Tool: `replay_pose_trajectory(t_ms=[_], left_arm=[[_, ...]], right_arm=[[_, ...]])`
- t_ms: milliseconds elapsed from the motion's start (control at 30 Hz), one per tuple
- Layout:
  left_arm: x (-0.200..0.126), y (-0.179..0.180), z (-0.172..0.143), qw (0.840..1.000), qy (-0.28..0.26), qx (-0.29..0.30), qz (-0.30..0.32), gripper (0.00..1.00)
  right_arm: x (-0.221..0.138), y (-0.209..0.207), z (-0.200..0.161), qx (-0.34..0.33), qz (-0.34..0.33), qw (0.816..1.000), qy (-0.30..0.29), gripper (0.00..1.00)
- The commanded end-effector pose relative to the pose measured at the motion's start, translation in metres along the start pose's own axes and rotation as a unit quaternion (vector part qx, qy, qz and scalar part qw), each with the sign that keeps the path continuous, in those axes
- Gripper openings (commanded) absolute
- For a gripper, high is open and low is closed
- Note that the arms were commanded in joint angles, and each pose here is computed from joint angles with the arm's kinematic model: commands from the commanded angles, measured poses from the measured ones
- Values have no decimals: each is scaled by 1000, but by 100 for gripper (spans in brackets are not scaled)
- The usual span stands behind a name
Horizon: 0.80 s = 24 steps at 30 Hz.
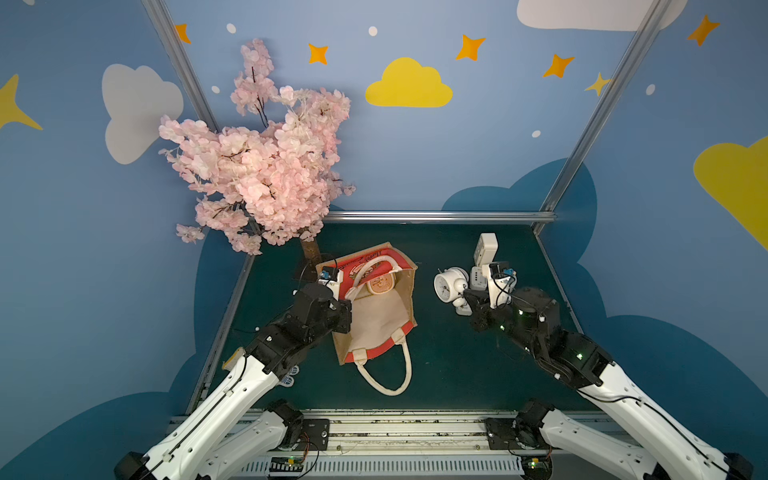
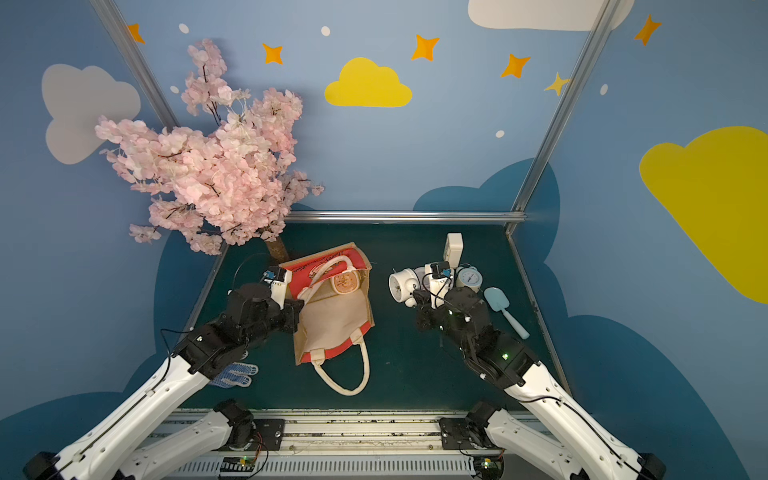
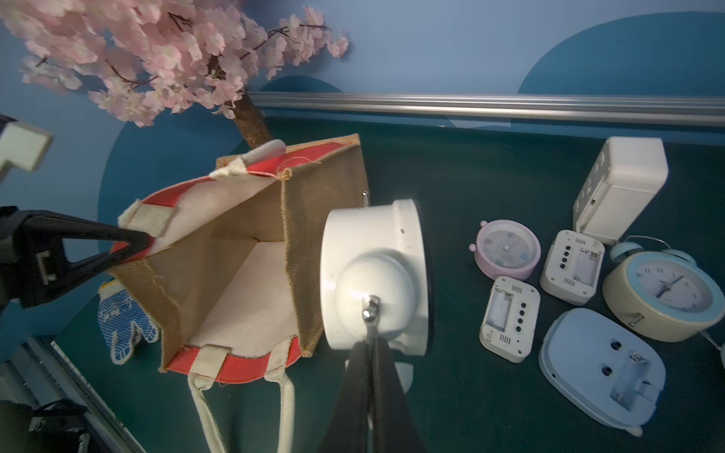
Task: Take the alarm clock out of the canvas bag
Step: Place the alarm at the center of the board.
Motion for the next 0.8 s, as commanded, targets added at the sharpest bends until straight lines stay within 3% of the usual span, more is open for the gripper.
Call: replay_pose_trajectory(t_ms=[0, 367, 767], left_arm=[[-5, -3, 7, 1000, -9, -1, -2, 7], [-4, -3, 6, 1000, -10, -2, -4, 7], [-5, -3, 6, 1000, -10, -2, -5, 7]], right_arm=[[6, -4, 12, 3, 5, 1000, -5, 0], [70, -32, -21, 37, 0, 997, 61, 0], [132, -37, -49, 79, 47, 989, 113, 0]])
Point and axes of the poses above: each gripper's point midway between its finger pads, its own x axis out along the fingers, its own y axis along the line the jaws close on, z = x × y, the point moved 3 cm from there along -x, back along the fingers, and after that the axes turned 11 degrees about -x, right-handed, at the moved point
